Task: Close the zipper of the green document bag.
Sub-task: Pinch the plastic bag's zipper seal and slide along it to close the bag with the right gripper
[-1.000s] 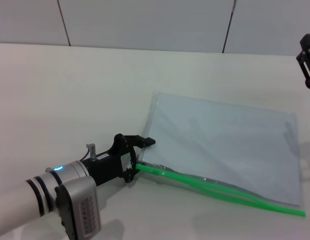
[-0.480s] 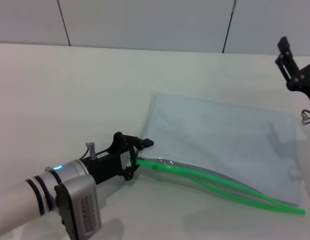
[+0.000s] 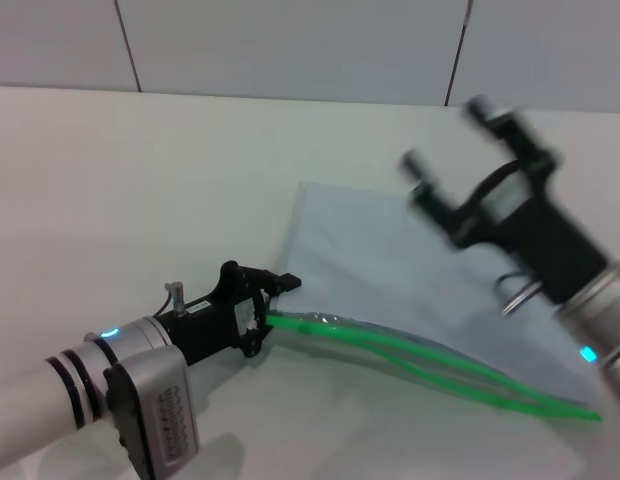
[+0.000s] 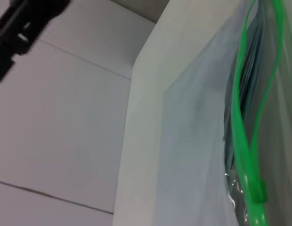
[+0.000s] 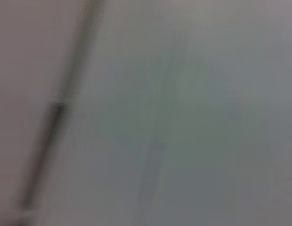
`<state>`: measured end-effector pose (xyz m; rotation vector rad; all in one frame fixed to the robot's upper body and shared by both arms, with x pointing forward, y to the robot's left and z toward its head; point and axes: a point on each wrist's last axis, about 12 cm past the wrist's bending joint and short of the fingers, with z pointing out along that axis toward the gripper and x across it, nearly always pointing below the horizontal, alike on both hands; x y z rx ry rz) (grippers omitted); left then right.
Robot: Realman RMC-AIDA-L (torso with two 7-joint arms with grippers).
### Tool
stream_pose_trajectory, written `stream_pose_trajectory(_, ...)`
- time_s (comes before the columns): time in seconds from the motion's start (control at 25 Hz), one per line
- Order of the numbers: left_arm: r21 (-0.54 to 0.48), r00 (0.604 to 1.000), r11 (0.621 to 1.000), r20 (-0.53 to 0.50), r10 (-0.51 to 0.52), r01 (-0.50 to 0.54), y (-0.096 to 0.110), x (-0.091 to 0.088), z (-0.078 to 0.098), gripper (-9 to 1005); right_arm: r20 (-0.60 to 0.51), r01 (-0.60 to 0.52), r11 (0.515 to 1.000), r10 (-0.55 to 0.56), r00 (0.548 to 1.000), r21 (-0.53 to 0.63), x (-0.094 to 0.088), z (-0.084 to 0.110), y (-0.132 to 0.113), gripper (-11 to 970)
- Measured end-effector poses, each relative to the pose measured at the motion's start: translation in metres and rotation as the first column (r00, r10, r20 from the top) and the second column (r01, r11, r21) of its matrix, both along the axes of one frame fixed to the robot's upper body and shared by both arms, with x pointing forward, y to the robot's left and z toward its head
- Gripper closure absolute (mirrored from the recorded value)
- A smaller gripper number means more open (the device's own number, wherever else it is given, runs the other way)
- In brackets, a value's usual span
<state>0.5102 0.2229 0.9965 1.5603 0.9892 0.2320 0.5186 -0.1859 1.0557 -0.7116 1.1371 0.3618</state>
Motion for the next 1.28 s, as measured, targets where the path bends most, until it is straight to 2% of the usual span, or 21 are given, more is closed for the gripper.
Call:
stream_pose_trajectory(0.08,0.000,1.000,1.000,0.010,0.008,-0.008,0.001,0.001,0.001,942,0.002,-0.104,0.992,0.104,0.995,-0.074,-0.004,-0.003,0.013,225)
stream_pose_trajectory(0.24,0.003,0.999,1.000,0.028,0.017,-0.017,0.002,0.001,0.001,941,-0.022,-0.236,0.954,0.236,0.972,-0.183,-0.009,-0.010,0.031,226)
stream_pose_trajectory(0.36,0.000,0.999,1.000,0.030,0.016,-0.016,0.002,0.001,0.002,941,-0.050,-0.307,0.919,0.305,0.951,-0.248,-0.015,-0.016,0.042,226)
stream_pose_trajectory(0.56,-0.001,0.999,1.000,0.032,0.015,-0.015,0.002,0.002,0.002,942,-0.062,-0.365,0.866,0.367,0.928,-0.342,-0.021,-0.023,0.054,227)
stream_pose_trajectory(0.84,0.000,0.999,1.000,0.034,0.015,-0.015,0.003,0.002,0.003,943,-0.027,-0.345,0.799,0.382,0.924,-0.493,-0.026,-0.031,0.070,228)
stream_pose_trajectory(1.08,0.001,0.999,1.000,0.034,0.015,-0.015,0.003,0.002,0.003,943,0.035,-0.238,0.750,0.328,0.944,-0.617,-0.029,-0.036,0.081,229)
stream_pose_trajectory(1.28,0.002,0.999,1.000,0.032,0.016,-0.017,0.004,0.001,0.002,943,0.126,-0.115,0.710,0.277,0.953,-0.694,-0.038,-0.038,0.080,245)
